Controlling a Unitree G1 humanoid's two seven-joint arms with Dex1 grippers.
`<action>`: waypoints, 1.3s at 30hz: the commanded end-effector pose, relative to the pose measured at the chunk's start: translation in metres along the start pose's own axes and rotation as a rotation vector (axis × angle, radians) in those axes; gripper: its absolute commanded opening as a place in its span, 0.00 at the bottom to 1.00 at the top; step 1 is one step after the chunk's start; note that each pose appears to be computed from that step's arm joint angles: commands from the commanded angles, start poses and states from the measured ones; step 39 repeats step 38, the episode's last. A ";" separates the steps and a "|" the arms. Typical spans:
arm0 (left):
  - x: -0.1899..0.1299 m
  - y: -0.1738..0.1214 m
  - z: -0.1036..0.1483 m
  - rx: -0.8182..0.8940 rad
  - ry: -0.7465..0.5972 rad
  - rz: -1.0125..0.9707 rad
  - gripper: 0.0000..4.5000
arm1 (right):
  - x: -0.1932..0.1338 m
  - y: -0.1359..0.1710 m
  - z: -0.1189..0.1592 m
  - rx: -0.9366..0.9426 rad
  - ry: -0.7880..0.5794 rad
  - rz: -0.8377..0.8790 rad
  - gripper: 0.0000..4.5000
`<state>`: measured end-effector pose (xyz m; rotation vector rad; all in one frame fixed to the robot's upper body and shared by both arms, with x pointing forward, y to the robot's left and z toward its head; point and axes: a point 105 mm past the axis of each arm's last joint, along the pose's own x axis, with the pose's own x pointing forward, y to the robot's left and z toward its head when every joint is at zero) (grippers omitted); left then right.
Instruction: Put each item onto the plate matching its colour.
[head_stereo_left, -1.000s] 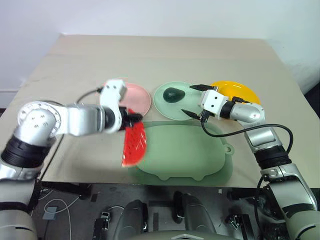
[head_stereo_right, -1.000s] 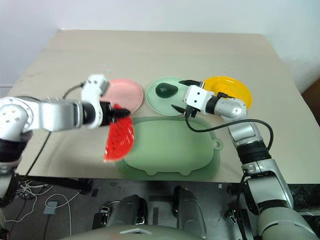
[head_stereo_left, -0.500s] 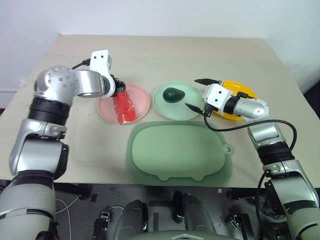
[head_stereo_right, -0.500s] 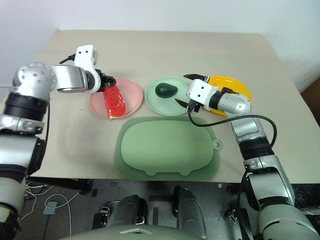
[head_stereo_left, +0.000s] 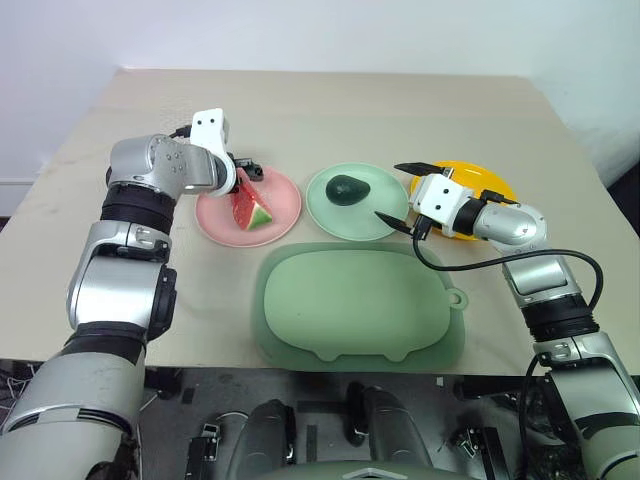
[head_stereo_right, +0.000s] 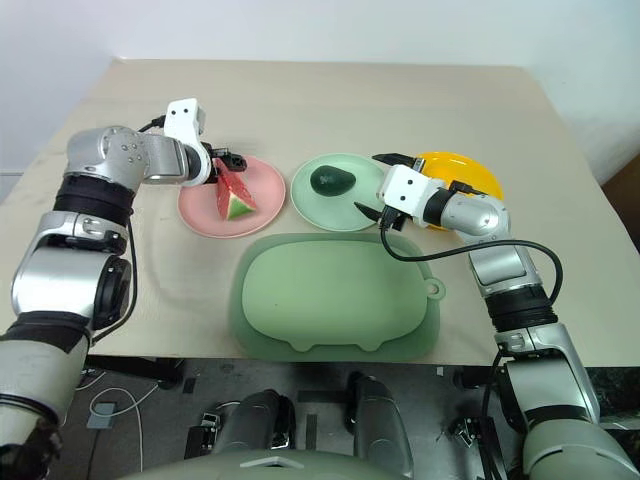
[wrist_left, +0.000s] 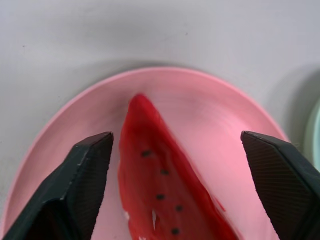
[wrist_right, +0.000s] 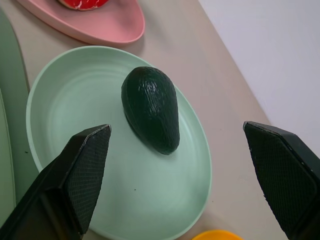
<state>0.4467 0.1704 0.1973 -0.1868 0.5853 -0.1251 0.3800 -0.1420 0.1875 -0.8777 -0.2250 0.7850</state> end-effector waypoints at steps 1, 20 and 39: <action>-0.020 0.001 0.026 0.039 -0.118 -0.007 0.91 | -0.009 -0.017 0.006 -0.004 -0.019 -0.055 1.00; -0.122 0.074 -0.078 0.492 -0.640 0.033 0.91 | -0.105 -0.010 -0.058 0.713 0.016 -0.188 1.00; -0.106 0.056 -0.131 0.456 -0.626 -0.043 0.91 | -0.136 0.019 -0.074 0.938 0.035 -0.191 1.00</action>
